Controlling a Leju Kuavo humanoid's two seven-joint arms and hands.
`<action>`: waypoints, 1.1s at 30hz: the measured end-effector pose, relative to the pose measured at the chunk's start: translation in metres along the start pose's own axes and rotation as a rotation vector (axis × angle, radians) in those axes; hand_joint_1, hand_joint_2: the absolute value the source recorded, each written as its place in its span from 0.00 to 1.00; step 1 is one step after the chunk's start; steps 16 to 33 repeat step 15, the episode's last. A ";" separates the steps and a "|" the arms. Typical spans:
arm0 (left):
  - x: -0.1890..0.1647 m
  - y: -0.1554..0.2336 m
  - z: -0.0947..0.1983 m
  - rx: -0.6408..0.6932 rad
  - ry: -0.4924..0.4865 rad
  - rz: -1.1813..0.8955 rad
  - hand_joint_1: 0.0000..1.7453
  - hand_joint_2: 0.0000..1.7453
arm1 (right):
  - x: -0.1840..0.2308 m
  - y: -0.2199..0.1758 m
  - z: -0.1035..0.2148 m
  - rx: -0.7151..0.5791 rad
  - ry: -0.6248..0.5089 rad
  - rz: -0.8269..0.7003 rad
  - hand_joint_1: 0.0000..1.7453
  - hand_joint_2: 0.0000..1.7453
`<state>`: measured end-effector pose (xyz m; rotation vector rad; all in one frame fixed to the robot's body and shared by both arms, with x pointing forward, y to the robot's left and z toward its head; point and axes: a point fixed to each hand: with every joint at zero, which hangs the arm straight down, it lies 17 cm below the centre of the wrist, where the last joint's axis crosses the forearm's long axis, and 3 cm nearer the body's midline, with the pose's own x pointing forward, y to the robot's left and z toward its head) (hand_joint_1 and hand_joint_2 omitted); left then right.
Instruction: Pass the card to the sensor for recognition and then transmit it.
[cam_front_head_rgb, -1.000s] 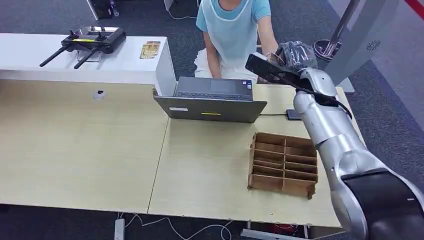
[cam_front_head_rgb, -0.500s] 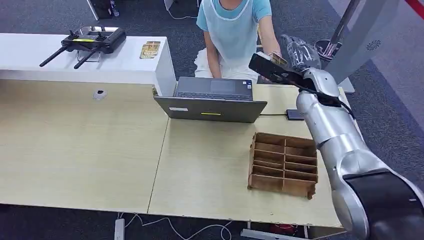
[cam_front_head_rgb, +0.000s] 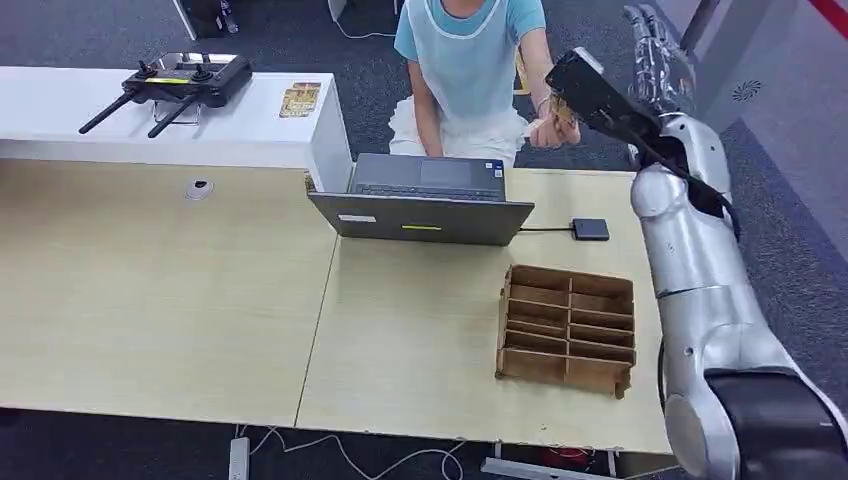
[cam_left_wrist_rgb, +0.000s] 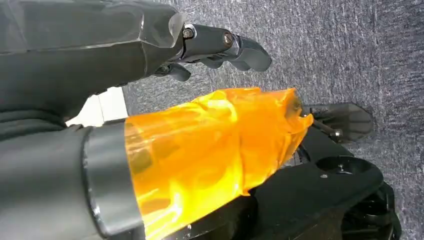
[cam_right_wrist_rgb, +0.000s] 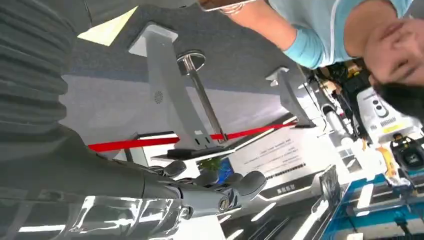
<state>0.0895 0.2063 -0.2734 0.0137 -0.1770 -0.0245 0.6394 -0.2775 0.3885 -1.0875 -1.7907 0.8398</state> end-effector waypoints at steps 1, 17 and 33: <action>0.000 0.000 0.000 0.000 0.000 0.000 0.00 0.00 | 0.000 -0.002 0.000 -0.006 -0.001 -0.001 0.00 1.00; 0.000 -0.003 0.000 0.002 0.000 0.035 0.00 0.00 | -0.074 -0.105 0.075 -0.327 0.041 -0.190 0.00 1.00; 0.000 -0.003 0.000 0.002 0.000 0.035 0.00 0.00 | -0.074 -0.105 0.075 -0.327 0.041 -0.190 0.00 1.00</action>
